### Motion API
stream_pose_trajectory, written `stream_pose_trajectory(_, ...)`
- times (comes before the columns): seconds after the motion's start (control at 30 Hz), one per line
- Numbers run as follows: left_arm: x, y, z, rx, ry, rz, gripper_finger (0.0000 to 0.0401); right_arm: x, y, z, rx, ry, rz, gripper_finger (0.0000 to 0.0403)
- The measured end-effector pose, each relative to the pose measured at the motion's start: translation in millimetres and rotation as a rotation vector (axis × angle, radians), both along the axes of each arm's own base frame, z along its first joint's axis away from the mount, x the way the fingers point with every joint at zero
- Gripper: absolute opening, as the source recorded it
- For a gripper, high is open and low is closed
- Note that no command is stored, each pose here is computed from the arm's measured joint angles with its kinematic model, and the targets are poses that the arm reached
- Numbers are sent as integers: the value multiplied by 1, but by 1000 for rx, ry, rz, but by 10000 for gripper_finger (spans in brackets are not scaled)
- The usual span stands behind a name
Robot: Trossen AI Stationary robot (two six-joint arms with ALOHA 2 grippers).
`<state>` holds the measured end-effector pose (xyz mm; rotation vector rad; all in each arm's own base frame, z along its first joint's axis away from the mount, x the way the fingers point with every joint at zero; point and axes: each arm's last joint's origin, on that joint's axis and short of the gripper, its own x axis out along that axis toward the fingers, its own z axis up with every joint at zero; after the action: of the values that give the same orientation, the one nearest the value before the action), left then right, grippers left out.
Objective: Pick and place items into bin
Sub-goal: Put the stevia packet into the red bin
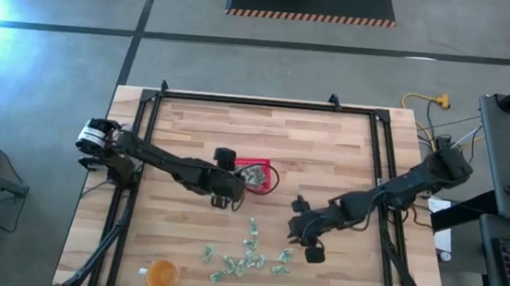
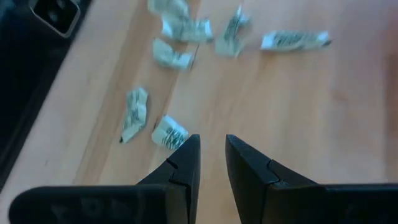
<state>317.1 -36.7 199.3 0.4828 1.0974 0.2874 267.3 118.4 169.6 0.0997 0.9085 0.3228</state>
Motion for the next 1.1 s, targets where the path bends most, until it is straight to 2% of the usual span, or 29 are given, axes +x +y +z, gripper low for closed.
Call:
stream_pose_trajectory(0.2,-6,-9,13,-40,-63,-7,176,4,9,-19,9,63,-16,74)
stream_pose_trajectory(0.5,-10,-14,23,-64,-120,-8,176,7,17,-36,1,91,-10,133)
stream_pose_trajectory(0.67,-10,-14,24,-64,-121,-8,176,8,20,-42,1,106,-13,154)
stream_pose_trajectory(1.1,-11,-14,23,-61,-117,-7,176,8,29,-43,20,70,-3,146)
